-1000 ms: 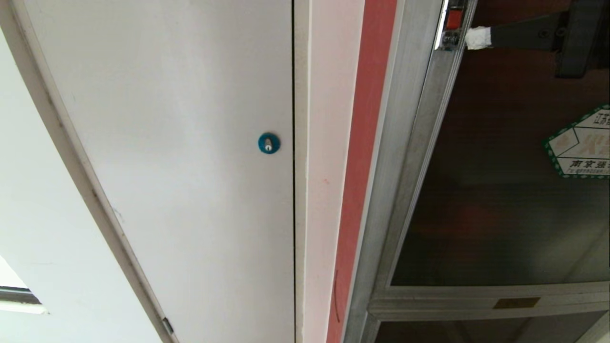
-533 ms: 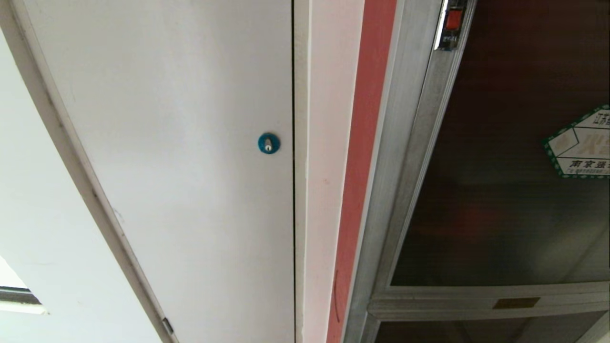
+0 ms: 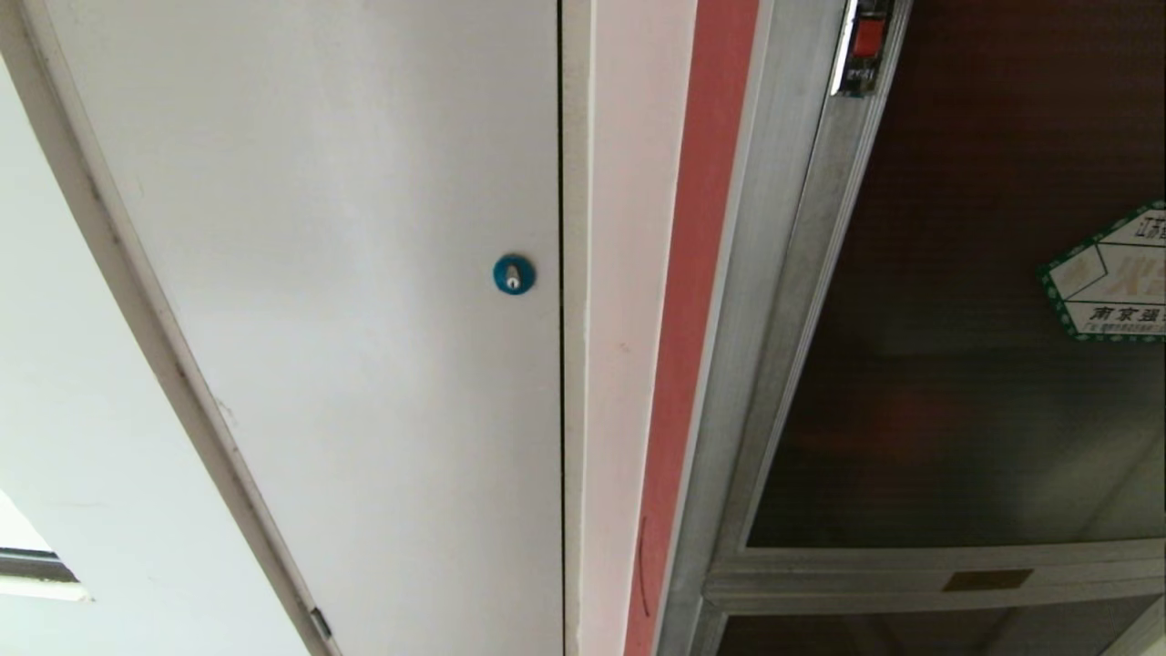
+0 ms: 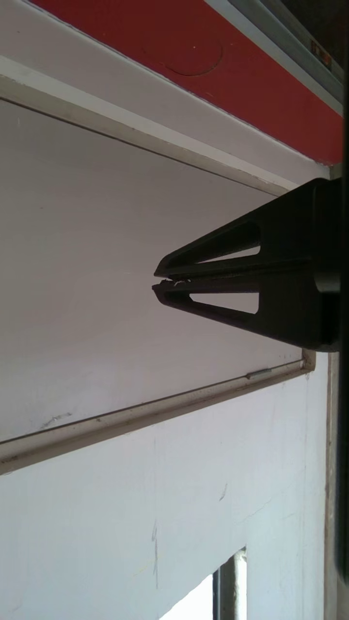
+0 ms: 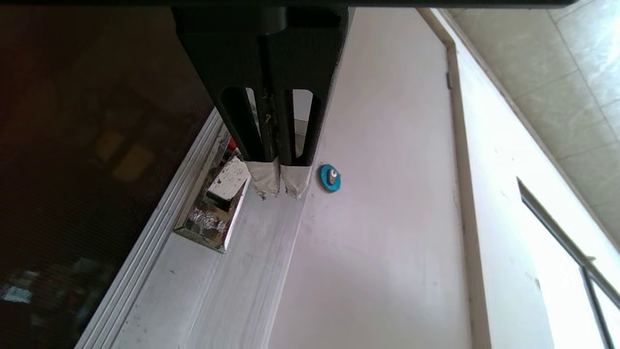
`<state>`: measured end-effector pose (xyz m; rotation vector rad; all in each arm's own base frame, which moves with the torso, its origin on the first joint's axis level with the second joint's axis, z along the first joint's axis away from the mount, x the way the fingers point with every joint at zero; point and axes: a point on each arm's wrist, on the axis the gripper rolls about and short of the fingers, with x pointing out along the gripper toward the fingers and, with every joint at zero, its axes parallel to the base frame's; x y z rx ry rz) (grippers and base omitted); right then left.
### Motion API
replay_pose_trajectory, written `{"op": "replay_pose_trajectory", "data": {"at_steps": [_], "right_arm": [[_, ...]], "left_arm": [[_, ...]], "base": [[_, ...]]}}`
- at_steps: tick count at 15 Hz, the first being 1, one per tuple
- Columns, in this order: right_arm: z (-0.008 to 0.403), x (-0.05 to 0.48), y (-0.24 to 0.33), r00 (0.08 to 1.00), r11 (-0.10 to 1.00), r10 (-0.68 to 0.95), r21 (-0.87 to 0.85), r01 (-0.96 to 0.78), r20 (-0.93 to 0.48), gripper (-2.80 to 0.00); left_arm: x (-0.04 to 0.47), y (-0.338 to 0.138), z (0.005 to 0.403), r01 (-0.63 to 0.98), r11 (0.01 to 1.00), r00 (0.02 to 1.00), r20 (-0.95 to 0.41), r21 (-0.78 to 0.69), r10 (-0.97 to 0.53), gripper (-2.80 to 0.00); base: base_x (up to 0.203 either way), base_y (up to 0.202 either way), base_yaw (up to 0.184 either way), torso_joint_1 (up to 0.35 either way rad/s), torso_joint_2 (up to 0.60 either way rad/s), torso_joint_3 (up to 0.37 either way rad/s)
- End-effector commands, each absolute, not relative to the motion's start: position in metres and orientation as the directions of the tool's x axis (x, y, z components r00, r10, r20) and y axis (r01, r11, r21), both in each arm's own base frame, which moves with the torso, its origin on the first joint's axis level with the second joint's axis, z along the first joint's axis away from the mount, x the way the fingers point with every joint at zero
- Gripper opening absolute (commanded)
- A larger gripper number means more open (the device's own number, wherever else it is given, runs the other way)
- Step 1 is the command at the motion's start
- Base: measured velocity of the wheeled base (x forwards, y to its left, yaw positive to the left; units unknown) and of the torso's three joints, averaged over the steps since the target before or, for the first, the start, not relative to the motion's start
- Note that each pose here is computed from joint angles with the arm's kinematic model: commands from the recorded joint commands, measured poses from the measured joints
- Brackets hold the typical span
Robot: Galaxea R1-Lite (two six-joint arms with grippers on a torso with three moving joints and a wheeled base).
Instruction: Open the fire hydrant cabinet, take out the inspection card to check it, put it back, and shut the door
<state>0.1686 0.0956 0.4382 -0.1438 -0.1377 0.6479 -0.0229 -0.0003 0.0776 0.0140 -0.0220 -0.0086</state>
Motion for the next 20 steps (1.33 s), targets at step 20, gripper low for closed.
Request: {"op": "replay_pose_trajectory", "data": {"at_steps": [20], "right_arm": [[0.423, 0.195, 0.097, 0.839, 0.830, 0.544, -0.163, -0.534, 0.019, -2.80]], "left_arm": [[-0.022, 0.000, 0.076, 0.007, 1.000, 1.000, 0.015, 0.014, -0.008, -2.80]], "base": [[0.000, 0.000, 0.000, 0.000, 0.00, 0.000]]}}
